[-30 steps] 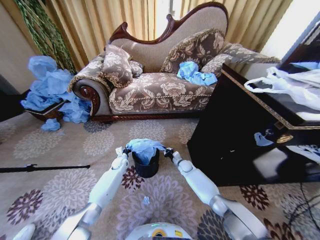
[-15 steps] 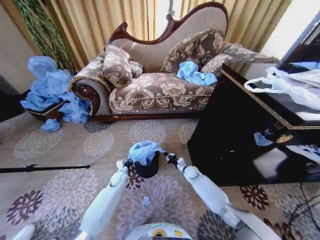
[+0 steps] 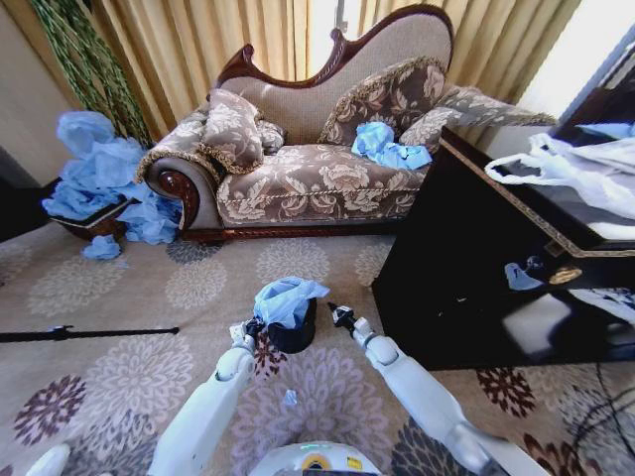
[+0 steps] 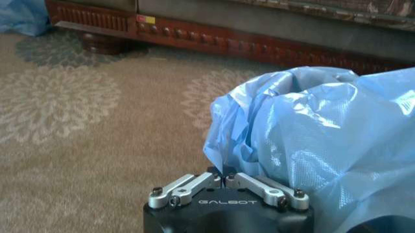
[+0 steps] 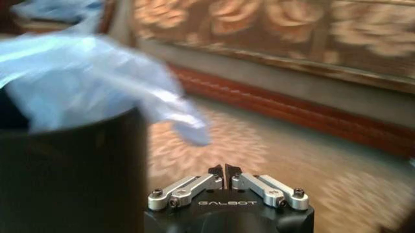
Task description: Place a garbage bag over the trash bin.
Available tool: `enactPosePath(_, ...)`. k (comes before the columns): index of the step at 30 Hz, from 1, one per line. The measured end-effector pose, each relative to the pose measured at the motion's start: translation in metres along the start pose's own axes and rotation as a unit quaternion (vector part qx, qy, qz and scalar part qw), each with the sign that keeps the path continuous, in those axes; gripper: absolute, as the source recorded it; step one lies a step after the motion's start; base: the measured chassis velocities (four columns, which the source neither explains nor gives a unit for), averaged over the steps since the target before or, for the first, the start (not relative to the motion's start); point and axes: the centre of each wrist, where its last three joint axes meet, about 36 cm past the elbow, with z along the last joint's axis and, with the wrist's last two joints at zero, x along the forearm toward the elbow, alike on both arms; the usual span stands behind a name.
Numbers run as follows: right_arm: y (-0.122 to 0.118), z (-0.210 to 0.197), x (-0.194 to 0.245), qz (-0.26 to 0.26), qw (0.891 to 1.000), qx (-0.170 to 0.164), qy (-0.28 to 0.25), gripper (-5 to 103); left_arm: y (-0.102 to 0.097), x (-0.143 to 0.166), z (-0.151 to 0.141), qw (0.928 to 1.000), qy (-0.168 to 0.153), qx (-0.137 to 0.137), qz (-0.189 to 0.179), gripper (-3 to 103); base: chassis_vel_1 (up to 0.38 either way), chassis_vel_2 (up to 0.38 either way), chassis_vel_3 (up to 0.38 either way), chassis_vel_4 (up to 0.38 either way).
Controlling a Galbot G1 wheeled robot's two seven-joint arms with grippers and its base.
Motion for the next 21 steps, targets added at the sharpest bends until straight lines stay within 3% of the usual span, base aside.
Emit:
enactPosePath(3, 0.009, -0.018, 0.024, 0.046, 0.996, -0.080, 0.009, 9, 0.003, -0.002, -0.001, 1.0000, -0.003, -0.001, -0.001, 0, 0.000, 0.000, 0.000, 0.000)
enactPosePath(5, 0.012, -0.023, 0.027, 0.050, 0.994, -0.096, 0.011, 9, 0.004, -0.002, -0.001, 1.0000, -0.003, -0.001, -0.001, 0, 0.000, 0.000, 0.000, 0.000)
enactPosePath(6, 0.023, -0.036, 0.033, 0.056, 0.988, -0.140, 0.017, 19, 0.005, -0.003, 0.001, 1.0000, -0.001, -0.001, 0.000, 0, 0.000, 0.000, 0.000, 0.000)
enactPosePath(8, 0.045, -0.066, 0.040, 0.052, 0.972, -0.226, 0.036, 24, 0.006, -0.005, 0.005, 1.0000, 0.001, -0.001, -0.002, 0, 0.000, 0.000, 0.000, 0.000)
enactPosePath(9, 0.045, -0.066, 0.040, 0.052, 0.972, -0.226, 0.036, 24, 0.006, -0.005, 0.005, 1.0000, 0.001, -0.001, -0.002, 0, 0.000, 0.000, 0.000, 0.000)
enactPosePath(11, 0.060, -0.097, 0.044, 0.039, 0.947, -0.314, 0.052, 34, 0.006, -0.005, 0.008, 1.0000, 0.002, -0.001, -0.002, 0, 0.000, 0.000, 0.000, 0.000)
enactPosePath(12, 0.060, -0.097, 0.044, 0.039, 0.947, -0.314, 0.052, 34, 0.006, -0.005, 0.008, 1.0000, 0.002, -0.001, -0.002, 0, 0.000, 0.000, 0.000, 0.000)
enactPosePath(13, 0.064, -0.107, 0.044, 0.032, 0.937, -0.344, 0.058, 40, 0.006, -0.006, 0.008, 1.0000, 0.002, -0.001, -0.002, 0, 0.000, 0.000, 0.000, 0.000)
enactPosePath(15, 0.070, -0.133, 0.043, 0.016, 0.905, -0.419, 0.074, 51, 0.006, -0.006, 0.009, 1.0000, 0.002, -0.001, -0.002, 0, 0.000, 0.000, 0.000, 0.000)
enactPosePath(16, 0.071, -0.144, 0.041, 0.009, 0.890, -0.450, 0.077, 51, 0.006, -0.006, 0.010, 1.0000, 0.002, -0.001, -0.002, 0, 0.000, 0.000, 0.000, 0.000)
enactPosePath(18, 0.071, -0.159, 0.036, -0.004, 0.862, -0.501, 0.080, 61, 0.007, -0.006, 0.011, 1.0000, 0.003, -0.001, -0.003, 0, 0.000, 0.000, 0.000, 0.000)
enactPosePath(19, 0.071, -0.159, 0.036, -0.004, 0.862, -0.501, 0.080, 61, 0.007, -0.006, 0.011, 1.0000, 0.003, -0.001, -0.003, 0, 0.000, 0.000, 0.000, 0.000)
enactPosePath(20, 0.069, -0.165, 0.033, -0.010, 0.849, -0.522, 0.082, 67, 0.007, -0.007, 0.012, 1.0000, 0.004, -0.001, -0.004, 0, 0.000, 0.000, 0.000, 0.000)
enactPosePath(21, 0.066, -0.174, 0.029, -0.017, 0.828, -0.554, 0.082, 73, 0.007, -0.007, 0.013, 1.0000, 0.003, -0.002, -0.005, 0, 0.000, 0.000, 0.000, 0.000)
